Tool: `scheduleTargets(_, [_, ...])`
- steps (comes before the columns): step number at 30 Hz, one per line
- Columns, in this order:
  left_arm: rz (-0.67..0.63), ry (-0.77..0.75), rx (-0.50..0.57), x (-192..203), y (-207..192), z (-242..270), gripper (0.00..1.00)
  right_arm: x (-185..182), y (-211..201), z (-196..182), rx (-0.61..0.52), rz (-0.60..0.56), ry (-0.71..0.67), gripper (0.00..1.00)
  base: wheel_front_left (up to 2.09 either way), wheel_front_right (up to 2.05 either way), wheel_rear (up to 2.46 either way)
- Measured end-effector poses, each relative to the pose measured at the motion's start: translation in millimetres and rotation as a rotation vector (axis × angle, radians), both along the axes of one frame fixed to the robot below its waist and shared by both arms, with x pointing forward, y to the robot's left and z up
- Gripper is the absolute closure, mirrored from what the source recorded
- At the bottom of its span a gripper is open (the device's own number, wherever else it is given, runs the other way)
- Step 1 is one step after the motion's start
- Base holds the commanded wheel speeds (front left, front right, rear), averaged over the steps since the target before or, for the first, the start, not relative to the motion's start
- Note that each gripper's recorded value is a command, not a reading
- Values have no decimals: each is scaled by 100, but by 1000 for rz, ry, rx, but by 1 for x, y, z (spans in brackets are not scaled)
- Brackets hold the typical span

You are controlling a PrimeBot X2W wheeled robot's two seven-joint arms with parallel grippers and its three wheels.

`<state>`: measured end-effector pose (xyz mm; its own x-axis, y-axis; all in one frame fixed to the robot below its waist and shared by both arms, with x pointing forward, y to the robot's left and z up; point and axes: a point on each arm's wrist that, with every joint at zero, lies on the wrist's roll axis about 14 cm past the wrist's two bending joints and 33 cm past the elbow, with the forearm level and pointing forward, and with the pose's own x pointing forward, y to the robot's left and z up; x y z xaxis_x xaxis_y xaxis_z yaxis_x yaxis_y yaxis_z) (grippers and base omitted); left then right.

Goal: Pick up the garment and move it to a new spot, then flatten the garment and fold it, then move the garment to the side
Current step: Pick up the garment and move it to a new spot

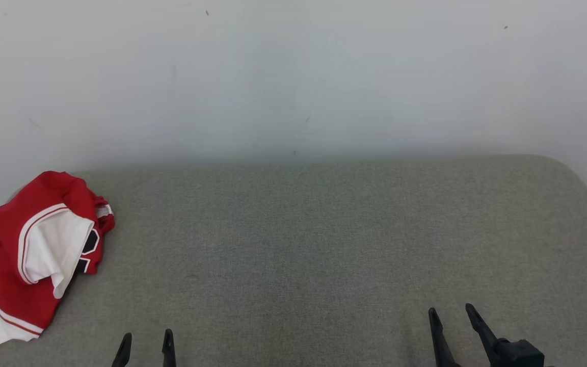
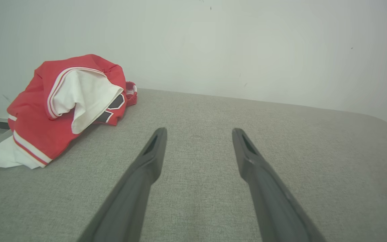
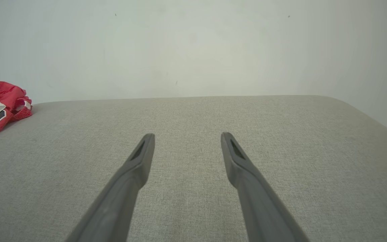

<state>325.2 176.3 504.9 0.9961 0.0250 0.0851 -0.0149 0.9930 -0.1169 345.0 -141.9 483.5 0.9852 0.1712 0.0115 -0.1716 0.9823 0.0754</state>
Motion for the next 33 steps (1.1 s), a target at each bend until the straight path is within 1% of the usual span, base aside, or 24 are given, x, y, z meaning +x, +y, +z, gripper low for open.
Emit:
scheduleTargets(6, [32,-5,-2,-7,10,0,0,3,11,-3,-2,34,9,0,0,0,0])
scheduleTargets(12, [121,3,9,-24,40,-3,0,9,38,0,5,115,5,0,0,0,0])
scheduleTargets(19, [242,9,12,-51,79,-5,0,16,75,4,10,225,2,0,0,0,0])
scheduleTargets(24, [340,19,11,-78,107,-9,0,19,105,6,16,314,3,0,0,0,0])
scheduleTargets(28, [397,22,13,-95,121,-10,0,19,123,7,22,365,5,0,0,0,0])
scheduleTargets(33, [438,23,17,-108,132,-10,0,18,137,7,25,407,9,0,0,0,0])
